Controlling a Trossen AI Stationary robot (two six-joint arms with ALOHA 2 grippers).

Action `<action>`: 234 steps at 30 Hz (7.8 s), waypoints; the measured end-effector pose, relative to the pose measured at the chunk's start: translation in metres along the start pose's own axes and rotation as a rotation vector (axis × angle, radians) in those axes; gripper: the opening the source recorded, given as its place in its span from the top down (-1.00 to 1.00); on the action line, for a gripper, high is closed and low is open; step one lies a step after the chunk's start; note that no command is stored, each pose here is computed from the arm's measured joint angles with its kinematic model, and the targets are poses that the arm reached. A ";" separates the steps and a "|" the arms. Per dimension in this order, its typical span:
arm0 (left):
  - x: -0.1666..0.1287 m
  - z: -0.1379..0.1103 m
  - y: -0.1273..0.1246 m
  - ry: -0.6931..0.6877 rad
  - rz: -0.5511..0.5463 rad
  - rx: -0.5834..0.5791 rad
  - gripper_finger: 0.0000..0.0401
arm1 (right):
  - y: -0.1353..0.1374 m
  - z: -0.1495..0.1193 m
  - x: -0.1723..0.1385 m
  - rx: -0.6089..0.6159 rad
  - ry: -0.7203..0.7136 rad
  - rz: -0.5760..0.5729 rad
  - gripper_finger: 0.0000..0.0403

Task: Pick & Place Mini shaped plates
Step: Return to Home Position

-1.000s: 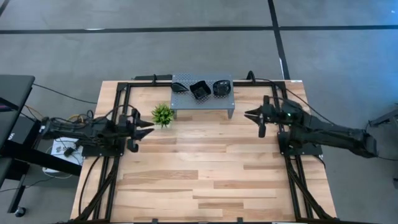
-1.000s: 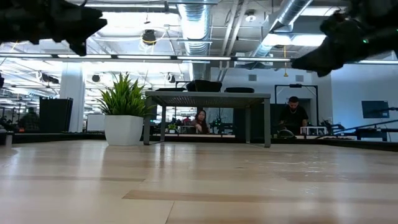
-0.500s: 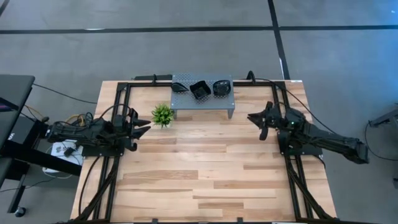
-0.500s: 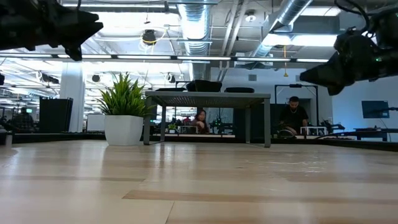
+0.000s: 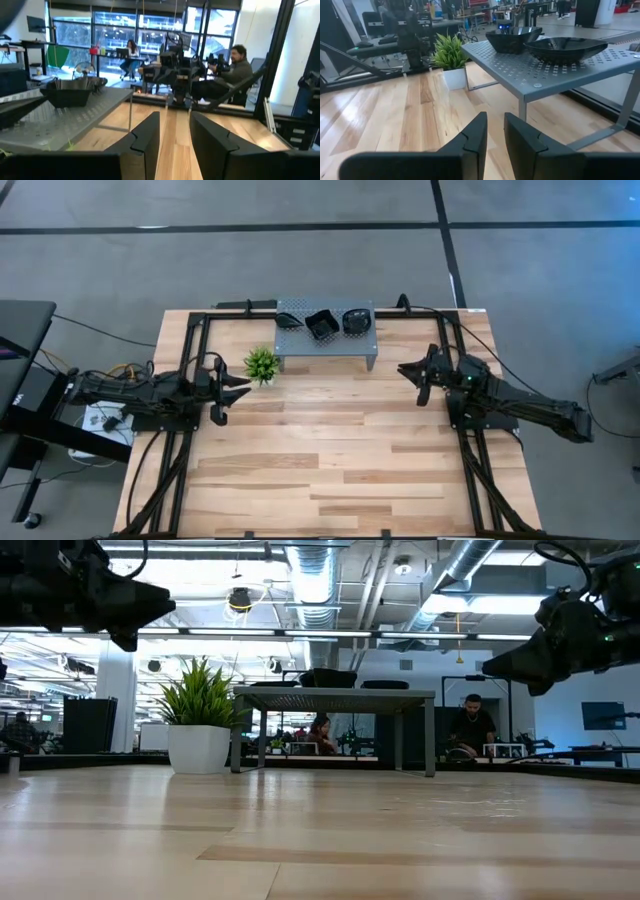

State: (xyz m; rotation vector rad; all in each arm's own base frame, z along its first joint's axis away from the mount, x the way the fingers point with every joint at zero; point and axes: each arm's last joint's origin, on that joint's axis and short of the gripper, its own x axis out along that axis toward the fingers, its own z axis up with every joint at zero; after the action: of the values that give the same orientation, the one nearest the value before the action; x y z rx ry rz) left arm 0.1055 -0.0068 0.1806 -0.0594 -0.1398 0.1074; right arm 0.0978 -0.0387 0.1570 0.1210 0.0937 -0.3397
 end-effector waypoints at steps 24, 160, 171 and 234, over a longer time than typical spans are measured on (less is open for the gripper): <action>0.009 -0.015 -0.002 0.142 0.005 0.035 0.46 | 0.000 0.000 0.000 0.001 0.003 -0.001 0.70; 0.009 -0.013 -0.002 0.126 0.004 0.030 0.46 | 0.000 0.000 0.000 0.001 0.004 0.000 0.70; 0.009 -0.013 -0.002 0.125 0.004 0.030 0.46 | 0.000 0.000 0.000 0.001 0.004 0.000 0.70; 0.009 -0.013 -0.002 0.125 0.004 0.030 0.46 | 0.000 0.000 0.000 0.001 0.004 0.000 0.70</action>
State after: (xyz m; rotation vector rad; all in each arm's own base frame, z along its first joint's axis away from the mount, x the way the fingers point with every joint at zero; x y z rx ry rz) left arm 0.1161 -0.0082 0.1691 -0.0359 -0.0136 0.1091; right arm 0.0977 -0.0387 0.1567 0.1228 0.0977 -0.3397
